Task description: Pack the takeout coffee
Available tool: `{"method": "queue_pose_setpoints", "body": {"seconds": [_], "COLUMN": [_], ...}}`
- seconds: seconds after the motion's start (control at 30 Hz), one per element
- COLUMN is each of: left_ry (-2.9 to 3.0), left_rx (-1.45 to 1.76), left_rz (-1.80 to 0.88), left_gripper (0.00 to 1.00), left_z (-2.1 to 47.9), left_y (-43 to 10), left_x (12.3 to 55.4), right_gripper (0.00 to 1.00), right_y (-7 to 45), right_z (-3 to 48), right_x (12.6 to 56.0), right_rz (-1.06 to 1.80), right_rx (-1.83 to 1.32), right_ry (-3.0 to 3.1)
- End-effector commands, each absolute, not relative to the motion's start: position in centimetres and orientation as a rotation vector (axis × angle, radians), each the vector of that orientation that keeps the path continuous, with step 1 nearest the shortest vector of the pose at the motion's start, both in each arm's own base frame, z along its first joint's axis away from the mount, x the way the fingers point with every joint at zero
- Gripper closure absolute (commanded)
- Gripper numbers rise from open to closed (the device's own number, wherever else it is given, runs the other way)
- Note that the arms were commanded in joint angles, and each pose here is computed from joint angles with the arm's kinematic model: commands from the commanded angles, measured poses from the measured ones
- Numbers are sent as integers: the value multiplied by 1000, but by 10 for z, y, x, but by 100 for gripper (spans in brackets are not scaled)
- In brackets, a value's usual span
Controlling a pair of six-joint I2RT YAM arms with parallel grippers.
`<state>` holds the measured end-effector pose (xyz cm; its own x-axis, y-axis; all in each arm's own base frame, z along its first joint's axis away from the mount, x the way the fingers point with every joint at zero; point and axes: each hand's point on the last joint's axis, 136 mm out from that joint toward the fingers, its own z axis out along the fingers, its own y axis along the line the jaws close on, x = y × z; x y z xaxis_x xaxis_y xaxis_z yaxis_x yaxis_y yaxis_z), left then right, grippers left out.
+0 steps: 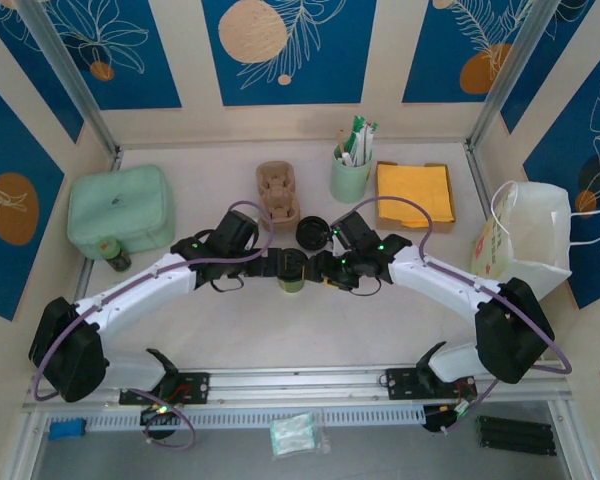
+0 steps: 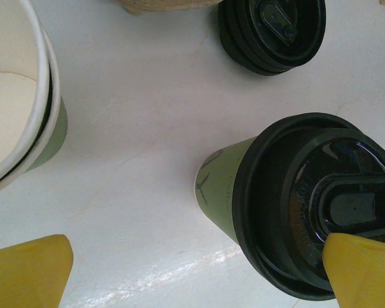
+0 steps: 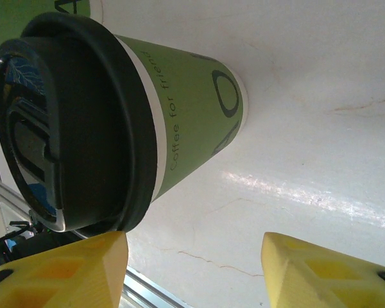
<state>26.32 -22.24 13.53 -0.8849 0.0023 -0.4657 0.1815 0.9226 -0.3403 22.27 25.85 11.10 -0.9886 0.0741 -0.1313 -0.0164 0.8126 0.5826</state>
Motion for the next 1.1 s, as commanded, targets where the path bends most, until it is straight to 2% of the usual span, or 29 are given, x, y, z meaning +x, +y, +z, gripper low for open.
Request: {"method": "queue_pose_setpoints", "body": {"seconds": [0.0, 0.33, 0.63, 1.07], "left_ry": [2623, 2642, 2650, 2684], "left_rx": [140, 140, 135, 117], "left_rz": [-522, -521, -516, -518], "left_gripper": [1, 1, 1, 0], "left_z": [128, 121, 117, 101], "left_y": [-222, -222, -221, -218], "left_x": [263, 261, 259, 252], "right_gripper": [43, 43, 44, 44], "right_y": [263, 266, 267, 249], "right_z": [122, 135, 106, 78], "right_x": [224, 229, 237, 226], "right_rz": [944, 967, 921, 862], "right_rx": [43, 40, 74, 164], "right_ry": [2826, 2786, 2844, 2893]}}
